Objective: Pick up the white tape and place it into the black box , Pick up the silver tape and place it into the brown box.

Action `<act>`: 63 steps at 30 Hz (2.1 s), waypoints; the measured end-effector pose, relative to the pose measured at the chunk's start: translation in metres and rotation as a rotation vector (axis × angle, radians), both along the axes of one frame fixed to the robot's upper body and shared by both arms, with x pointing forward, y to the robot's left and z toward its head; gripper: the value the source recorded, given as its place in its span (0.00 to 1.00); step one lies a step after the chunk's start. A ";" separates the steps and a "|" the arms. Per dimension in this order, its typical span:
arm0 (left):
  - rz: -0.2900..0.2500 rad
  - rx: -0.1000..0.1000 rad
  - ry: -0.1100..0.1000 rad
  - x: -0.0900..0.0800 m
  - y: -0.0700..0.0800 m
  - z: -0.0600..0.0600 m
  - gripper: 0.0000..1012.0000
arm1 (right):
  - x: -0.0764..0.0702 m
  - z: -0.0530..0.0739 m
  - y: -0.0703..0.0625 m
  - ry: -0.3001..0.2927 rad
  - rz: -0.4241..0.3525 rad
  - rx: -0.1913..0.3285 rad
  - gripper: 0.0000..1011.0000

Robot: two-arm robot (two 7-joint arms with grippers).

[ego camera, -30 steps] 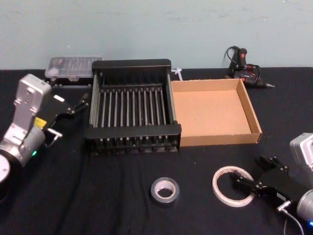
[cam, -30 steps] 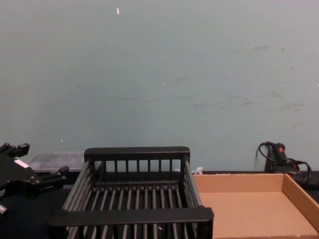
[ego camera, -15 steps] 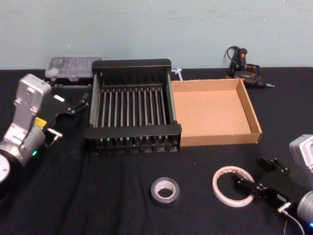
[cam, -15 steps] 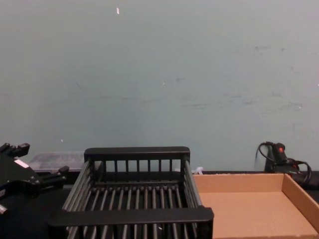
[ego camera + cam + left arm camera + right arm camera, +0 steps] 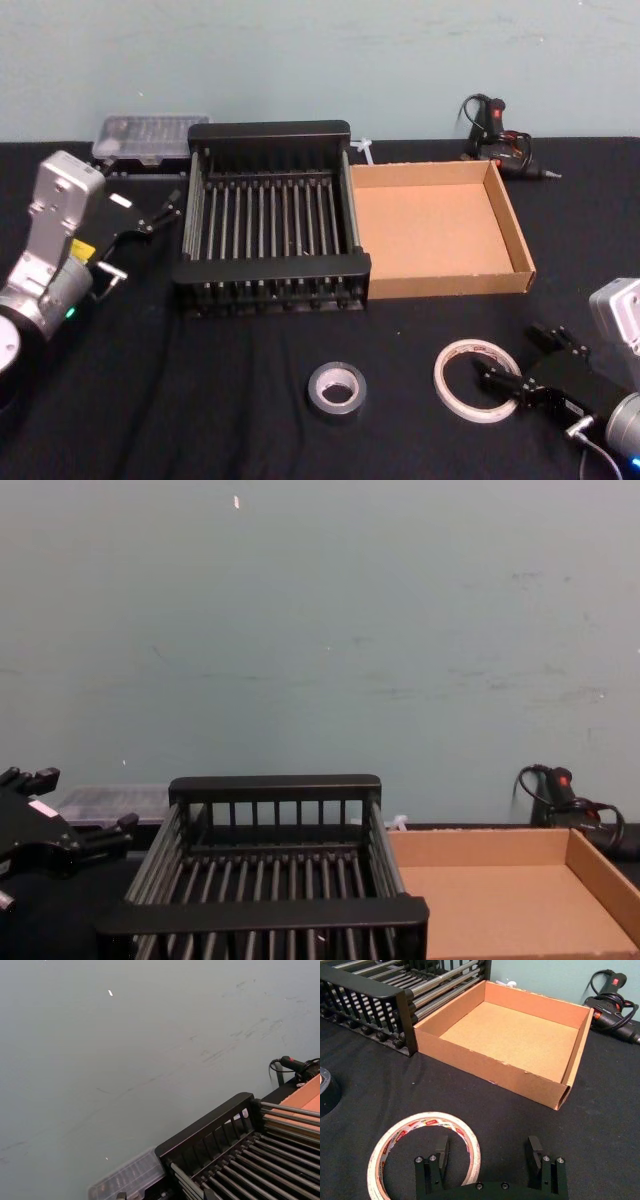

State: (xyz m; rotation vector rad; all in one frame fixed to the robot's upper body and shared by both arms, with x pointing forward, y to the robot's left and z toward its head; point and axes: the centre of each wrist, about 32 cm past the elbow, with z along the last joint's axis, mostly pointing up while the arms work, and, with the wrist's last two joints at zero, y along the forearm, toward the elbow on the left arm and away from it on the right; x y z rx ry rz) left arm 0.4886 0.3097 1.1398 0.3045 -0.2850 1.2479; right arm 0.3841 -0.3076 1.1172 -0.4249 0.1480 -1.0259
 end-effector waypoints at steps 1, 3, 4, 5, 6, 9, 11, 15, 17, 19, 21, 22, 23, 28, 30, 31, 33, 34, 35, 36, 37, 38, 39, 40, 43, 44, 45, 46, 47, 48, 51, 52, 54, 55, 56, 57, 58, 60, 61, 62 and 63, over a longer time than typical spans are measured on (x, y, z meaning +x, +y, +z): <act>0.000 0.000 0.000 0.000 0.000 0.000 0.99 | 0.000 0.000 0.000 0.000 0.000 0.000 0.99; 0.000 0.000 0.000 0.000 0.000 0.000 0.99 | 0.000 0.000 0.000 0.000 0.000 -0.001 0.99; 0.000 0.000 0.000 0.000 0.000 0.000 0.99 | 0.000 0.000 0.000 0.000 0.000 -0.001 0.99; 0.000 0.000 0.000 0.000 0.000 0.000 0.99 | 0.000 0.000 0.000 0.000 -0.001 -0.001 0.99; 0.000 0.000 0.000 0.000 0.000 0.000 0.99 | 0.000 0.000 0.000 0.000 -0.001 -0.001 0.99; 0.000 0.000 0.000 0.000 0.000 0.000 0.99 | 0.000 0.000 0.000 0.000 -0.001 -0.001 0.99; 0.000 0.000 0.000 0.000 0.000 0.000 0.99 | 0.000 0.000 0.000 -0.001 -0.002 -0.002 0.95; 0.000 0.000 0.000 0.000 0.000 0.000 0.99 | 0.000 0.000 0.000 -0.001 -0.002 -0.002 0.87; 0.000 0.000 0.000 0.000 0.000 0.000 0.99 | 0.000 0.000 0.000 -0.001 -0.002 -0.002 0.83; 0.000 0.000 0.000 0.000 0.000 0.000 0.99 | 0.000 0.000 0.000 -0.002 -0.003 -0.002 0.75; 0.000 0.000 0.000 0.000 0.000 0.000 0.99 | 0.000 0.000 0.000 -0.002 -0.003 -0.002 0.70; 0.000 0.000 0.000 0.000 0.000 0.000 0.99 | 0.000 0.000 0.000 -0.002 -0.003 -0.002 0.68; 0.000 0.000 0.000 0.000 0.000 0.000 0.99 | 0.000 0.000 0.000 -0.002 -0.003 -0.002 0.65; 0.000 0.000 0.000 0.000 0.000 0.000 0.99 | 0.000 0.001 0.000 -0.003 -0.003 -0.001 0.50; 0.000 0.000 0.000 0.000 0.000 0.000 0.99 | 0.000 0.001 0.000 -0.003 -0.003 -0.001 0.41; 0.000 0.000 0.000 0.000 0.000 0.000 0.99 | 0.000 0.001 0.000 -0.003 -0.003 -0.001 0.39; 0.000 0.000 0.000 0.000 0.000 0.000 0.99 | 0.000 0.001 0.000 -0.003 -0.003 -0.001 0.32; 0.000 0.000 0.000 0.000 0.000 0.000 0.99 | 0.000 0.001 0.000 -0.003 -0.003 -0.001 0.30; 0.000 0.000 0.000 0.000 0.000 0.000 0.99 | 0.000 0.001 0.000 -0.003 -0.003 0.000 0.27; 0.000 0.000 0.000 0.000 0.000 0.000 0.99 | 0.000 0.001 0.000 -0.003 -0.003 0.000 0.24; 0.000 0.000 0.000 0.000 0.000 0.000 0.99 | 0.000 0.001 0.000 -0.003 -0.003 0.000 0.20; 0.000 0.000 0.000 0.000 0.000 0.000 0.99 | 0.000 0.001 0.000 -0.003 -0.004 0.000 0.18; 0.000 0.000 0.000 0.000 0.000 0.000 0.99 | 0.000 0.001 0.000 -0.003 -0.004 0.000 0.12; 0.000 0.000 0.000 0.000 0.000 0.000 0.99 | 0.000 0.001 0.000 -0.003 -0.004 0.000 0.11; 0.000 0.000 0.000 0.000 0.000 0.000 0.99 | 0.000 0.001 0.000 -0.003 -0.004 0.000 0.09; 0.000 0.000 0.000 0.000 0.000 0.000 0.99 | 0.000 0.001 0.000 -0.003 -0.004 0.000 0.09; 0.000 0.000 0.000 0.000 0.000 0.000 0.99 | 0.000 0.001 0.000 -0.003 -0.004 0.000 0.09; 0.000 0.000 0.000 0.000 0.000 0.000 0.99 | 0.000 0.001 0.000 -0.003 -0.004 0.000 0.09; 0.000 0.000 0.000 0.000 0.000 0.000 0.99 | 0.000 0.001 0.000 -0.003 -0.004 0.000 0.09; 0.000 0.000 0.000 0.000 0.000 0.000 0.99 | 0.000 0.001 0.000 -0.003 -0.004 0.000 0.09; 0.000 0.000 0.000 0.000 0.000 0.000 0.99 | 0.000 0.001 0.000 -0.003 -0.004 0.000 0.09; 0.000 0.000 0.000 0.000 0.000 0.000 0.99 | 0.000 0.001 0.000 -0.003 -0.004 0.000 0.09; 0.000 0.000 0.000 0.000 0.000 0.000 0.99 | 0.000 0.001 0.000 -0.003 -0.004 0.000 0.09; 0.000 0.000 0.000 0.000 0.000 0.000 0.99 | 0.000 0.001 0.000 -0.003 -0.004 0.000 0.09; 0.000 0.000 0.000 0.000 0.000 0.000 0.99 | 0.000 0.001 0.000 -0.003 -0.004 0.000 0.09; 0.000 0.000 0.000 0.000 0.000 0.000 0.99 | 0.000 0.001 0.000 -0.003 -0.003 0.000 0.09; 0.000 0.000 0.000 0.000 0.000 0.000 0.99 | 0.000 0.001 0.000 -0.002 -0.003 0.002 0.09; 0.000 0.000 0.000 0.000 0.000 0.000 0.99 | 0.000 0.001 -0.001 -0.004 -0.001 0.010 0.09; 0.000 0.000 0.000 0.000 0.000 0.000 0.99 | -0.001 0.001 -0.001 -0.006 0.000 0.016 0.09; 0.000 0.000 0.000 0.000 0.000 0.000 0.99 | -0.001 0.002 -0.002 -0.013 0.002 0.029 0.09; 0.000 0.000 0.000 0.000 0.000 0.000 0.99 | -0.002 0.002 -0.002 -0.022 0.005 0.049 0.09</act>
